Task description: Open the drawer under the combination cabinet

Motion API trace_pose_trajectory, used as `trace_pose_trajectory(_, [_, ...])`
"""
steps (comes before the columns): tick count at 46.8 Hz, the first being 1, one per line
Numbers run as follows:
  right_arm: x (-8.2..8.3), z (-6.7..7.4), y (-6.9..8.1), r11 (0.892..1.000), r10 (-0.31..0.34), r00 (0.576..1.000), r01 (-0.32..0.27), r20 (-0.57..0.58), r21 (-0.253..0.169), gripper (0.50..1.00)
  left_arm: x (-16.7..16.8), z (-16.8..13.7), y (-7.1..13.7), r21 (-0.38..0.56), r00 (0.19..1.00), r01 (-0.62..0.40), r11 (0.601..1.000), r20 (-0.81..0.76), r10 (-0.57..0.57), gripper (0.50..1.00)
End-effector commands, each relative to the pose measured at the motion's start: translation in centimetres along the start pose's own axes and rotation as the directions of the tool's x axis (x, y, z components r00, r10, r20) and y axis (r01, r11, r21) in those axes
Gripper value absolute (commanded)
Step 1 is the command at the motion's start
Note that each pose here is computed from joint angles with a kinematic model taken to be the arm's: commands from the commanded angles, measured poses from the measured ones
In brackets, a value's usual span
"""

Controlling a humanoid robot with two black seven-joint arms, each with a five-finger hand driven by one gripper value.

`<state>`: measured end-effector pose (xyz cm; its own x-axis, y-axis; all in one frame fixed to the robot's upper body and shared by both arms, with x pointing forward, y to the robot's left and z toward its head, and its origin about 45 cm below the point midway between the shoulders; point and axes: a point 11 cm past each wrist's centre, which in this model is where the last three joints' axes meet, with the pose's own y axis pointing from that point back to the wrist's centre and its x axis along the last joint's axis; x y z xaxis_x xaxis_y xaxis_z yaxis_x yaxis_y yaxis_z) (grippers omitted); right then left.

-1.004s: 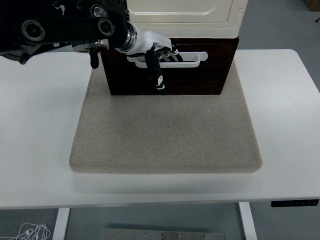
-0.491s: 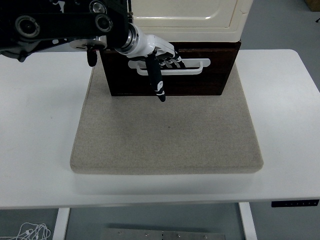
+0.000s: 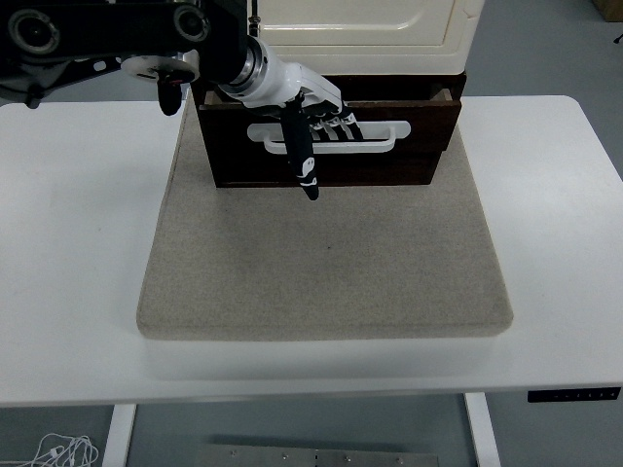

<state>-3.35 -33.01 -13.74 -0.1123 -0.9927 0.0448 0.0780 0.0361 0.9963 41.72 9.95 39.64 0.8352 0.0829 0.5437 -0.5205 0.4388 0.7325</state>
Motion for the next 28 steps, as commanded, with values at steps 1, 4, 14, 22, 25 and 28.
trace_pose_trajectory(1, [0.03,-0.01,0.0,1.0,0.001,1.0,-0.001,-0.001,0.0,0.926,0.09,0.16,0.49,-0.005,1.0,0.019,1.0,0.013,-0.019,1.0])
trace_pose_trajectory(4, [0.02,-0.02,0.0,1.0,0.001,1.0,-0.001,0.002,0.0,0.928,0.12,0.25,0.82,-0.013,0.999,0.034,0.999,0.014,-0.034,1.0])
trace_pose_trajectory(14, [-0.03,-0.02,0.0,1.0,-0.001,1.0,0.001,0.0,0.0,0.928,0.12,0.42,1.2,-0.023,0.998,0.054,0.998,0.021,-0.054,1.0])
trace_pose_trajectory(22, [0.01,-0.01,0.0,1.0,-0.001,1.0,0.001,0.0,0.0,0.928,-0.03,0.47,1.2,-0.026,0.997,0.067,0.997,0.026,-0.066,1.0])
trace_pose_trajectory(25, [0.02,-0.01,0.0,1.0,0.001,1.0,-0.001,0.0,0.0,0.926,-0.07,0.56,1.24,-0.029,0.997,0.072,0.997,0.028,-0.072,1.0])
trace_pose_trajectory(28, [0.02,-0.02,0.0,1.0,0.001,1.0,-0.001,0.0,0.0,0.928,-0.09,0.65,1.28,-0.032,0.997,0.076,0.997,0.03,-0.075,1.0])
